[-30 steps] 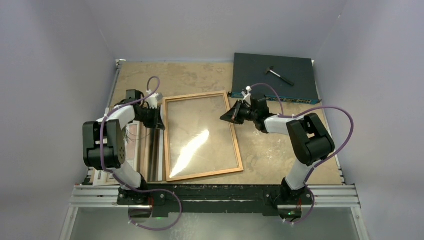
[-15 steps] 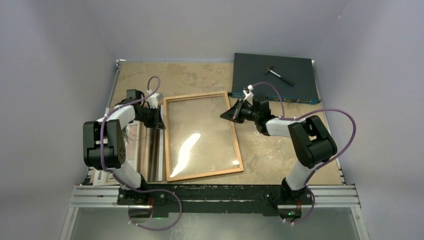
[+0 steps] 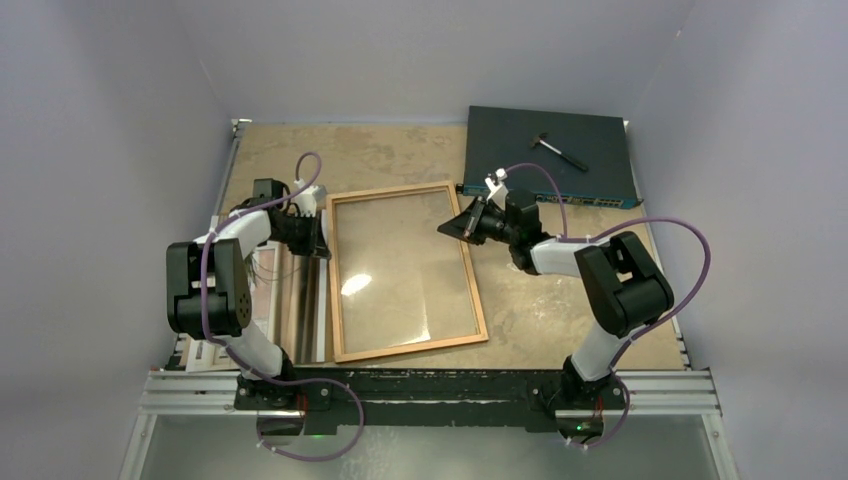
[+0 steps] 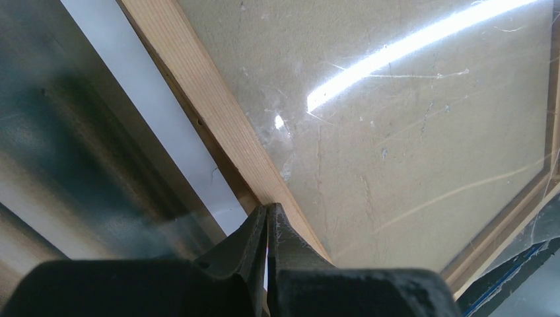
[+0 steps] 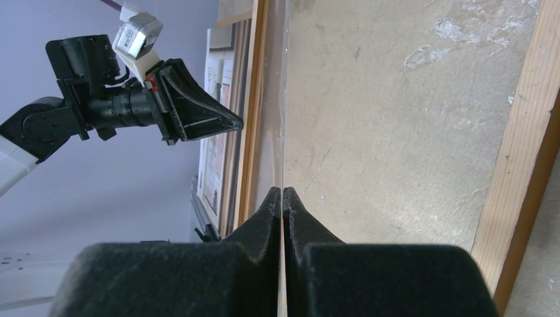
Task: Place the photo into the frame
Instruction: Place the photo frame item in the photo frame.
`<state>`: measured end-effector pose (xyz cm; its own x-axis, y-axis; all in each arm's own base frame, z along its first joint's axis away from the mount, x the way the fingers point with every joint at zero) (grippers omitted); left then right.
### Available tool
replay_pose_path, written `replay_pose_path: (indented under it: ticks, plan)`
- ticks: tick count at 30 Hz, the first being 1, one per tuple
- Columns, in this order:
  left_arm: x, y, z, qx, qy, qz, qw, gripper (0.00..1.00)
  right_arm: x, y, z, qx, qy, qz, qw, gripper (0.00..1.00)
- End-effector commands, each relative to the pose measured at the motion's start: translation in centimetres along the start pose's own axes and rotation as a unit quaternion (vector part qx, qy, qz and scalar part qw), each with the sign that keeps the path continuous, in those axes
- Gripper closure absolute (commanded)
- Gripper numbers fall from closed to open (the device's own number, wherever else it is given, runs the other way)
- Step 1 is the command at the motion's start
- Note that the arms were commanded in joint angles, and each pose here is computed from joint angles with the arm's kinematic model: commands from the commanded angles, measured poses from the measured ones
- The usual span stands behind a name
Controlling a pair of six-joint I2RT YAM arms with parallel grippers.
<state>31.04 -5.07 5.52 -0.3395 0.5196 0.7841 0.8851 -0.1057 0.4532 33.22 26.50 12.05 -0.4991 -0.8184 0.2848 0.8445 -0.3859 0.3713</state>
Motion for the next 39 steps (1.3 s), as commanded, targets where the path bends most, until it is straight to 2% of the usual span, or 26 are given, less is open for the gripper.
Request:
replay_pose_path:
  ticks: [1, 15, 25, 39]
  plan:
    - [-0.5, 0.2, 0.3, -0.011, 0.007, 0.005, 1.0, 1.0, 0.2, 0.3, 2.7, 0.024, 0.047, -0.013, 0.999, 1.0]
    - [-0.4, 0.4, 0.1, -0.009, 0.001, 0.002, 1.0, 1.0, 0.6, -1.0, 3.9, 0.037, 0.083, -0.009, 0.996, 1.0]
    - [-0.4, 0.5, 0.1, -0.008, 0.001, 0.002, 1.0, 1.0, 1.8, -0.8, 6.5, 0.072, 0.134, -0.029, 0.988, 1.0]
    - [-0.2, 0.7, -0.2, -0.008, -0.004, 0.0, 1.0, 1.0, 0.4, -1.4, 2.4, 0.03, 0.051, -0.025, 0.998, 1.0]
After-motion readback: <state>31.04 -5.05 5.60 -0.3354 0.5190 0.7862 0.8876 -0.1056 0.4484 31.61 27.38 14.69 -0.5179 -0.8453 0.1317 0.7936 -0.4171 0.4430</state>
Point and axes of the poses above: each gripper's point midway between its finger pads, its own x axis back along the fingers, its own z axis along the line the jaws close on, y = z × x, the point moved 2 cm from there along x, back along the fingers, and after that the axes turned 1 degree about -x, right-handed, at the moved point
